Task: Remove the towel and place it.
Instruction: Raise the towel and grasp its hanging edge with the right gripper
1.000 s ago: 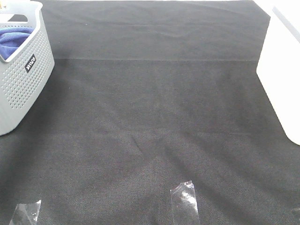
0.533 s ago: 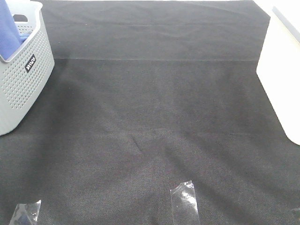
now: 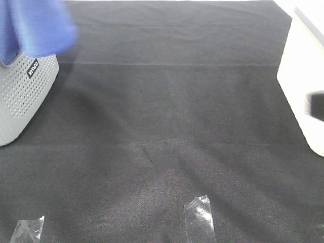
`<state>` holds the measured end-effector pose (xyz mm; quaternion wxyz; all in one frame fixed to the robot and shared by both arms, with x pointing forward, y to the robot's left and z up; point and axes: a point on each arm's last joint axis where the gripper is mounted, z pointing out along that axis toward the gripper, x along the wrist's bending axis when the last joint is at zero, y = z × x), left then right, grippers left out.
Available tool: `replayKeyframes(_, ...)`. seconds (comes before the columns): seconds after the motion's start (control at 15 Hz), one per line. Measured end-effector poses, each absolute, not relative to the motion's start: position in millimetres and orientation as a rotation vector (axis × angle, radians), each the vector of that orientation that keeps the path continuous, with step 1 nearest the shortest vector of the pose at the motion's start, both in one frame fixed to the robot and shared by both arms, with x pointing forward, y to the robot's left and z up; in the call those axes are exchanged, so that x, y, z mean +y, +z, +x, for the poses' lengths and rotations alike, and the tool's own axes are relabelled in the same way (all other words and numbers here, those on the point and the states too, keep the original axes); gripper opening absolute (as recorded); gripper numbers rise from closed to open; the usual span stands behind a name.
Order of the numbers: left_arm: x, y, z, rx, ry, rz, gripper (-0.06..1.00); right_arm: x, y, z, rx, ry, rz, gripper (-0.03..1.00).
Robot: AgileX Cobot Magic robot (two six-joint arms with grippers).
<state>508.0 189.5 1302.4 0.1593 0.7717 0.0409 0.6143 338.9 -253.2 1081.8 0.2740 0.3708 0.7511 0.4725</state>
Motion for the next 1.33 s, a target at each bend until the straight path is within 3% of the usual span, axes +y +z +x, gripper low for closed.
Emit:
replayKeyframes(0.47, 118, 1302, 466, -0.186, 1.585, 2.098, 0.00, -231, 1045, 454, 2.257, 1.536, 0.722, 0.76)
replayKeyframes(0.8, 109, 1301, 460, -0.223, 1.561, 2.086, 0.00, -214, 1045, 511, 2.330, 1.767, 0.610, 0.76)
replayKeyframes(0.93, 107, 1299, 462, -0.225, 1.553, 2.093, 0.00, -186, 1044, 526, 2.395, 1.814, 0.500, 0.76)
replayKeyframes(1.33, 95, 1287, 473, -0.293, 1.551, 2.145, 0.00, -130, 1050, 558, 2.506, 1.723, 0.315, 0.76)
